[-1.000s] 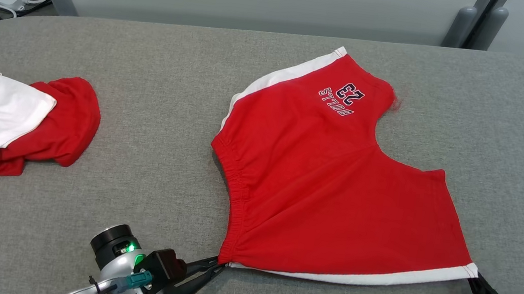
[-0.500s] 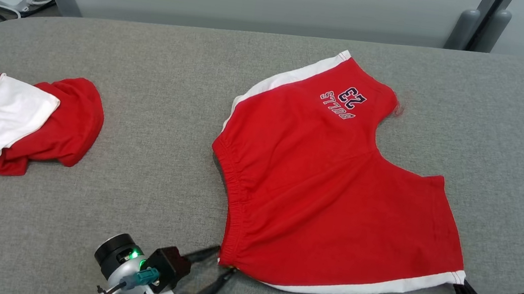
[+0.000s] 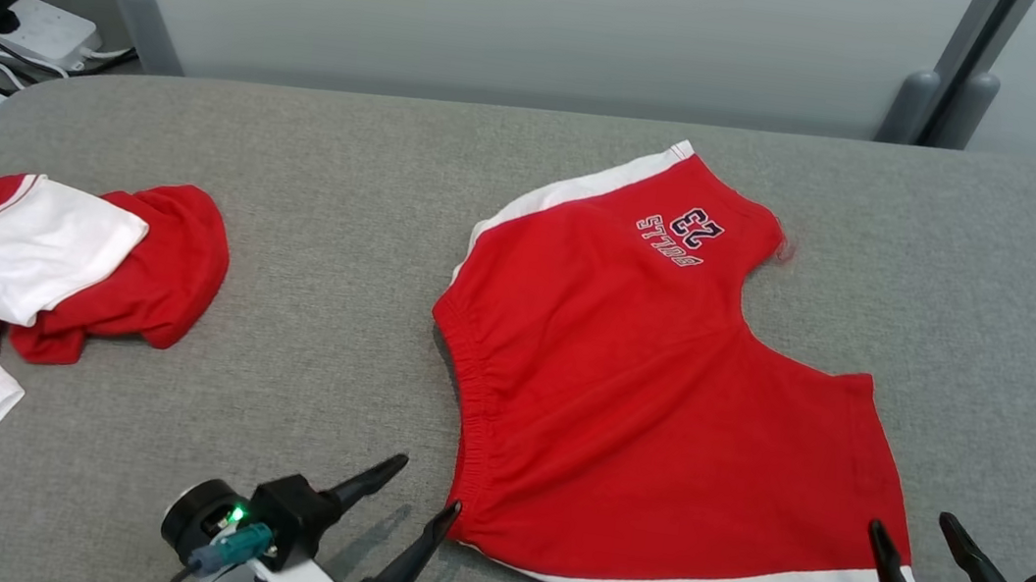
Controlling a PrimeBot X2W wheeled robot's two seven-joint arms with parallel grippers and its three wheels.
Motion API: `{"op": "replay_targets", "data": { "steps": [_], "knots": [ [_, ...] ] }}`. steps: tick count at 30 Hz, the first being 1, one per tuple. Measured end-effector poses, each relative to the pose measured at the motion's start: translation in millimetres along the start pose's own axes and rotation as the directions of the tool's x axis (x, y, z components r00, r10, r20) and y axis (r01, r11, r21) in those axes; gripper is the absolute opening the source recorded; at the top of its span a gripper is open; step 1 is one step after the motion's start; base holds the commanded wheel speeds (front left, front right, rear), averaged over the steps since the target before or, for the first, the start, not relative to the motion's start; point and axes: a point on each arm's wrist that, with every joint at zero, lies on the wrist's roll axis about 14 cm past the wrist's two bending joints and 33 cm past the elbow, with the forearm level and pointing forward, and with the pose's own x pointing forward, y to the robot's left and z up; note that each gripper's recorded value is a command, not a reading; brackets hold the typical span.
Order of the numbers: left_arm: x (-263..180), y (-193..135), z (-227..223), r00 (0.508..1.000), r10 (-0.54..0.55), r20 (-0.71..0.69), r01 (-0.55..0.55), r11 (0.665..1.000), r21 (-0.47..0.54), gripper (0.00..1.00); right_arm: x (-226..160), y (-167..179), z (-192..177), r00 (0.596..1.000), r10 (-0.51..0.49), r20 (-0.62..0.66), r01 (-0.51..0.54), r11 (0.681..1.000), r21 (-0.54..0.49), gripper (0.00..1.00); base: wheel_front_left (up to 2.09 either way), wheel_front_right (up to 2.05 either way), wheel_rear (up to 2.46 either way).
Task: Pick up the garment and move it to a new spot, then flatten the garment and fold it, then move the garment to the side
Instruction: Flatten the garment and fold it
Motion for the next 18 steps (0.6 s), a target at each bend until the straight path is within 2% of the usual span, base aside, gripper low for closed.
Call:
{"op": "replay_targets", "data": {
  "steps": [4,8,13,18],
  "knots": [
    [-6.0,8.4,36.2,0.989,0.078,0.126,-0.07,0.995,-0.066,1.0,4.0,16.3,14.2,0.996,0.036,0.075,-0.035,0.999,-0.013,1.0,0.0,0.0,0.0],
    [-19.1,26.0,61.5,0.952,0.213,0.22,-0.184,0.972,-0.145,1.0,6.6,30.4,26.0,0.988,0.063,0.142,-0.062,0.998,-0.015,1.0,0.0,0.0,0.0],
    [-36.4,40.7,66.8,0.901,0.353,0.253,-0.304,0.928,-0.214,1.0,5.5,39.1,34.9,0.979,0.066,0.194,-0.065,0.998,-0.012,1.0,0.0,0.0,0.0],
    [-60.4,56.0,81.4,0.814,0.491,0.31,-0.425,0.867,-0.258,1.0,-1.1,37.6,56.6,0.96,0.032,0.278,-0.037,0.999,0.014,1.0,0.0,0.0,0.0]
  ]
}}
